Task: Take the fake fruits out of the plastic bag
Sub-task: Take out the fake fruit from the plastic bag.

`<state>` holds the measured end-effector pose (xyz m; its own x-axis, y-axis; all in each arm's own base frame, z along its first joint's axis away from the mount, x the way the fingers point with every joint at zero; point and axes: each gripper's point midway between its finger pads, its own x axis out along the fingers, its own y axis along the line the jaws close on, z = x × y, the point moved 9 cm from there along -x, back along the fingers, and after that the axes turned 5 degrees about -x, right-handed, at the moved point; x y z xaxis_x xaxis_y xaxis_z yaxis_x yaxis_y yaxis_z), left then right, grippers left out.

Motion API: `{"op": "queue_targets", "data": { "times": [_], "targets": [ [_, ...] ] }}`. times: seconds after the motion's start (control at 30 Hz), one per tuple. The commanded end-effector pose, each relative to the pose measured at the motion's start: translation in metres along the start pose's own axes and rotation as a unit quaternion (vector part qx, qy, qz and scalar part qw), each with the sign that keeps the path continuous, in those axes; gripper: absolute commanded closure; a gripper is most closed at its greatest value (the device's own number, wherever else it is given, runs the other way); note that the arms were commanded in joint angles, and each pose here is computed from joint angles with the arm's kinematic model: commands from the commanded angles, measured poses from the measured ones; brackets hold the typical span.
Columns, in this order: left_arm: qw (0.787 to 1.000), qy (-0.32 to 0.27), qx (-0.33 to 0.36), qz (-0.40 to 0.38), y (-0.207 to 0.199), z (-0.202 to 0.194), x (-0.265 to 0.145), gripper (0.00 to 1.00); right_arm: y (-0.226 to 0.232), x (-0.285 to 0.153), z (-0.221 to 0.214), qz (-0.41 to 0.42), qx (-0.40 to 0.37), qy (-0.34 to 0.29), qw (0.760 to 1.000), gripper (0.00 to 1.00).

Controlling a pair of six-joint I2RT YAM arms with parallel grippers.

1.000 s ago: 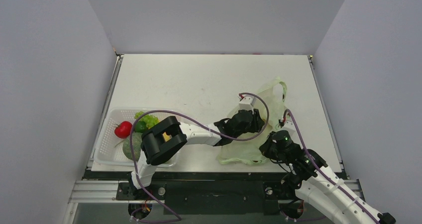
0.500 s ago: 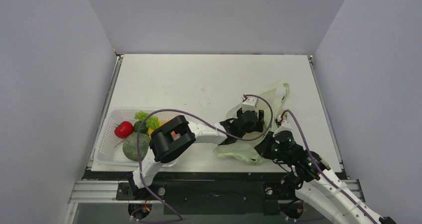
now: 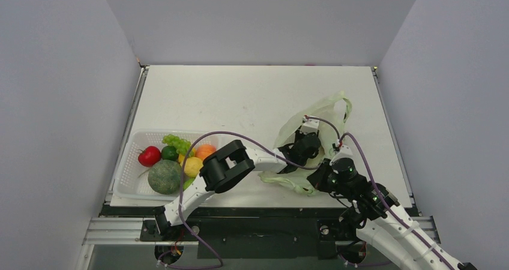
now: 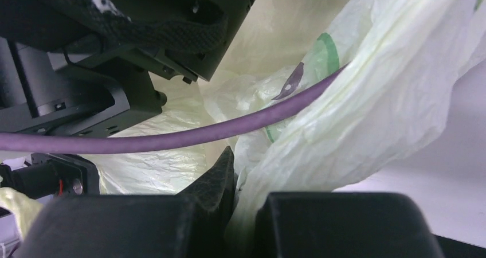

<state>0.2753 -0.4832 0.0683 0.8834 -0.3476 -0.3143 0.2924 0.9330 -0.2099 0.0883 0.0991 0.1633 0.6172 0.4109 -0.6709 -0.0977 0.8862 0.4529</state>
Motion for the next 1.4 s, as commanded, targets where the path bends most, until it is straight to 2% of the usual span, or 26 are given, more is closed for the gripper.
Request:
{"op": "queue_targets", "data": {
  "times": [0.0, 0.07, 0.13, 0.17, 0.2, 0.43, 0.63, 0.8, 0.97, 1.03, 1.17, 1.37],
  "targets": [
    [0.996, -0.058, -0.030, -0.060, -0.011, 0.031, 0.007, 0.85, 0.005, -0.005, 0.002, 0.021, 0.001, -0.008, 1.000, 1.00],
    [0.994, -0.061, -0.047, -0.079, -0.008, 0.038, -0.004, 0.85, 0.003, -0.004, 0.001, 0.012, 0.002, -0.010, 1.000, 1.00],
    [0.992, -0.054, -0.054, -0.097, -0.004, 0.045, -0.017, 0.90, 0.000, -0.003, 0.000, 0.001, 0.004, -0.011, 1.000, 1.00],
    [0.991, -0.051, -0.065, -0.103, -0.003, 0.054, -0.026, 0.98, -0.001, -0.002, -0.001, -0.004, 0.005, -0.011, 1.000, 1.00],
    [0.991, -0.040, -0.066, -0.112, -0.002, 0.055, -0.031, 1.00, -0.002, -0.001, -0.001, -0.010, 0.007, -0.009, 1.000, 1.00],
    [0.980, 0.018, -0.105, -0.168, 0.010, 0.073, -0.082, 1.00, -0.020, 0.004, -0.002, -0.096, 0.032, -0.032, 0.994, 1.00],
    [0.969, 0.087, -0.108, -0.204, 0.017, 0.076, -0.105, 1.00, -0.025, 0.000, 0.008, -0.143, 0.041, -0.068, 0.987, 1.00],
    [0.945, 0.161, -0.136, -0.252, 0.019, 0.072, -0.121, 1.00, -0.023, -0.004, 0.019, -0.160, 0.060, -0.098, 0.980, 1.00],
    [0.917, 0.229, -0.133, -0.299, 0.017, 0.061, -0.139, 1.00, -0.028, -0.006, 0.022, -0.168, 0.077, -0.116, 0.976, 1.00],
    [0.912, 0.237, -0.125, -0.311, 0.020, 0.058, -0.150, 1.00, -0.030, -0.008, 0.022, -0.172, 0.082, -0.121, 0.974, 1.00],
    [0.913, 0.211, -0.121, -0.327, 0.032, 0.078, -0.174, 1.00, -0.034, -0.011, 0.021, -0.178, 0.087, -0.129, 0.972, 1.00],
    [0.940, 0.121, -0.094, -0.306, 0.063, 0.130, -0.210, 1.00, -0.031, -0.007, 0.018, -0.158, 0.070, -0.109, 0.979, 1.00]
  ]
}}
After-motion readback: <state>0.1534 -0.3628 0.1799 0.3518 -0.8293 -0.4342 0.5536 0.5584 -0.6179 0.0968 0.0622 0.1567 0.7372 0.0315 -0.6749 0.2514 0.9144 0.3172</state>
